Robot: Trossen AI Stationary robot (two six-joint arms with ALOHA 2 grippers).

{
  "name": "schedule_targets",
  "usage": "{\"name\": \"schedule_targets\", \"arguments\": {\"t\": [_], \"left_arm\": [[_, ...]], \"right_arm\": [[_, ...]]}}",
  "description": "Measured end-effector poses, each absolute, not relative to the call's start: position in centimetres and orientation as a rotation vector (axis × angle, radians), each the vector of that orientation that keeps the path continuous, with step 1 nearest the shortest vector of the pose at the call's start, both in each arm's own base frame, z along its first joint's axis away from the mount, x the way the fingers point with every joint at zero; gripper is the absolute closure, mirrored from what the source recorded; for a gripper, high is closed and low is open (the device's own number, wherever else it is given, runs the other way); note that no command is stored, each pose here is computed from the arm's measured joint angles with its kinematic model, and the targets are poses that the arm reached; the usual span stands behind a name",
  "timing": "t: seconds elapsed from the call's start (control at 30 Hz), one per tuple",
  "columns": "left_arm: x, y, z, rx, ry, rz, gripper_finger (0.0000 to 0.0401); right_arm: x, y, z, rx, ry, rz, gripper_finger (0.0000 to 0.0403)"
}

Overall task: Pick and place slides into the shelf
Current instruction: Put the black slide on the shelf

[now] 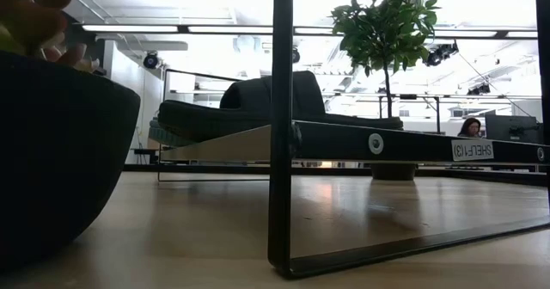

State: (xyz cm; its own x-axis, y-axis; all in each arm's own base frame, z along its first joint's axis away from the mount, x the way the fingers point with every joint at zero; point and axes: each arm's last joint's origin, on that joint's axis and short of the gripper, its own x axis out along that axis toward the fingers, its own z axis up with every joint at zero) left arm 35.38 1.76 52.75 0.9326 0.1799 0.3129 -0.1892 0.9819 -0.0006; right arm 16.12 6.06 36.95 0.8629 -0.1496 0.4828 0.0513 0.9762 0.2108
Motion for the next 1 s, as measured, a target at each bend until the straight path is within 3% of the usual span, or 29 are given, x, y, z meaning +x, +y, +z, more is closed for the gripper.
{"name": "schedule_targets", "arguments": {"t": [0.47, 0.87, 1.0], "left_arm": [[35.43, 1.77, 52.58, 0.03, -0.298, 0.191, 0.0372], [35.43, 1.73, 52.57, 0.034, -0.297, 0.19, 0.037], [35.43, 1.73, 52.56, 0.04, -0.295, 0.188, 0.0362]], "right_arm": [[15.95, 6.02, 37.21, 0.182, -0.551, -0.096, 0.0238], [15.9, 5.98, 37.28, 0.184, -0.558, -0.103, 0.0361], [15.88, 5.98, 37.3, 0.186, -0.562, -0.101, 0.0363]]}}
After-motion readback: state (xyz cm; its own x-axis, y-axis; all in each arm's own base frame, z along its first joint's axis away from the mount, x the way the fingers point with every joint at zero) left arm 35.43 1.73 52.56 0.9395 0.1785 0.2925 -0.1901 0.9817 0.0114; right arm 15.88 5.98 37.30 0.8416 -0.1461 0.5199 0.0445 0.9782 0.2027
